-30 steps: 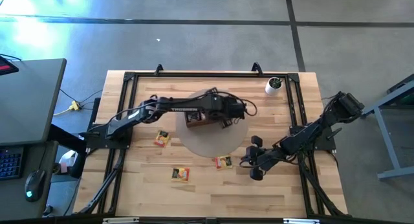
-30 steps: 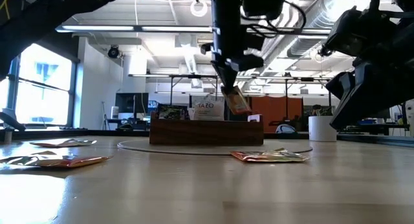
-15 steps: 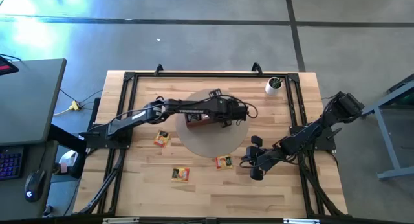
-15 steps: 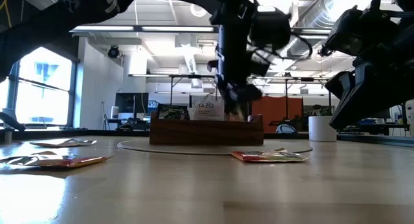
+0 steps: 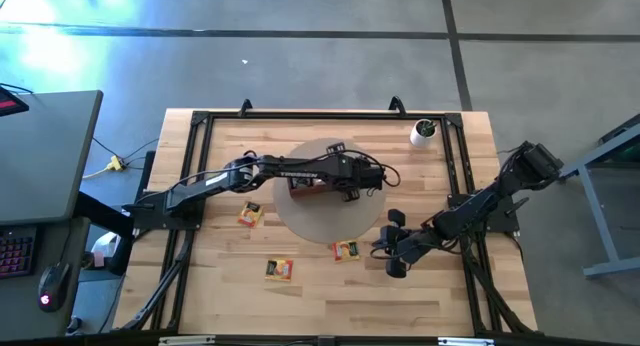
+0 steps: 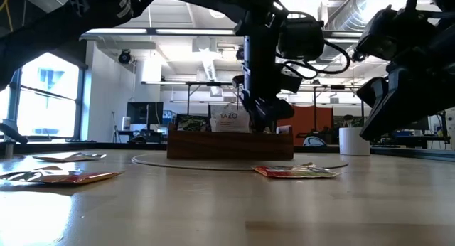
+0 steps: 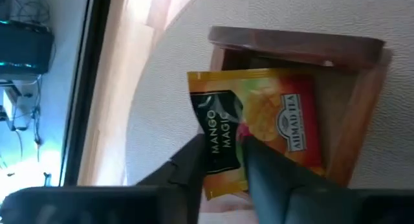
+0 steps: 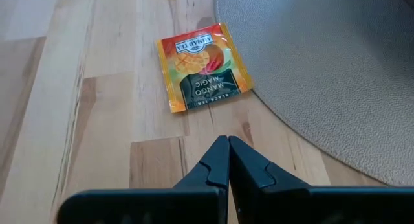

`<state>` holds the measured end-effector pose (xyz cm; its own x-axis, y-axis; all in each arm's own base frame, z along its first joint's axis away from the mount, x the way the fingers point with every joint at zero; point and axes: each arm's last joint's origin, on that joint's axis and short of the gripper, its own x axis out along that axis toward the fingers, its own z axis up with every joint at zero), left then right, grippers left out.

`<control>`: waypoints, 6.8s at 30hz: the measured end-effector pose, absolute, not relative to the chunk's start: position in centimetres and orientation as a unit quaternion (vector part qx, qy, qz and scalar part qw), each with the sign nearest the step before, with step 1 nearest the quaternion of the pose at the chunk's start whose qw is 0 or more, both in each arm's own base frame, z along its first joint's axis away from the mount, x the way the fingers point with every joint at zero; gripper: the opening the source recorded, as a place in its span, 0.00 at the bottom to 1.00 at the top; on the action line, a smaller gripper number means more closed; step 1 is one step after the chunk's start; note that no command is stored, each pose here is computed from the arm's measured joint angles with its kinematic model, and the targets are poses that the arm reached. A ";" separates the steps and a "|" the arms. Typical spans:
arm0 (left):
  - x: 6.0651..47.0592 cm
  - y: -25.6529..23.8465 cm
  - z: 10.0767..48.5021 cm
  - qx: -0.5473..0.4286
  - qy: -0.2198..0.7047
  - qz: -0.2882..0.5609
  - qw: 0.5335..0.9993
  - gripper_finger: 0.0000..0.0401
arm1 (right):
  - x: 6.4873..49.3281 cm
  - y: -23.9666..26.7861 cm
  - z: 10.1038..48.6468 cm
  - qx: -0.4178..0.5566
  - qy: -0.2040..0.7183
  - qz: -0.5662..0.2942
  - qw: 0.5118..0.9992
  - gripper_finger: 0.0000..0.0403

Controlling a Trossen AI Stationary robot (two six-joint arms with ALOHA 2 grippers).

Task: Pick & Place Tea
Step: Put the yellow tea bag into the right section of the wooden organizer

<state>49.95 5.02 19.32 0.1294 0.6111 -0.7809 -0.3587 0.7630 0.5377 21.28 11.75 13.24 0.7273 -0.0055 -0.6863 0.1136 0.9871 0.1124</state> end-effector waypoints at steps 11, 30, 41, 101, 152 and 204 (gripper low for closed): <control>49.8 3.0 20.0 0.100 0.574 0.318 0.748 0.47 | 21.3 11.7 13.3 0.073 0.362 -0.037 0.929 0.02; 40.6 -5.3 34.3 0.016 0.517 0.323 0.793 0.48 | 21.3 11.6 13.3 0.064 0.352 -0.062 0.932 0.04; 33.6 -11.9 41.4 -0.019 0.430 0.249 0.868 0.48 | 21.7 12.1 13.7 0.068 0.350 0.005 0.934 0.06; 38.9 -13.4 11.9 -0.339 0.297 0.137 0.882 0.48 | 26.3 8.6 9.1 0.320 0.341 -0.037 0.883 0.32; 38.4 -16.3 10.8 -0.353 0.257 0.136 0.889 0.48 | 23.5 12.1 10.3 0.487 0.332 -0.151 0.794 0.28; 39.4 -18.5 13.1 -0.243 0.363 0.259 0.861 0.48 | 24.9 9.1 10.3 0.494 0.320 -0.172 0.790 0.28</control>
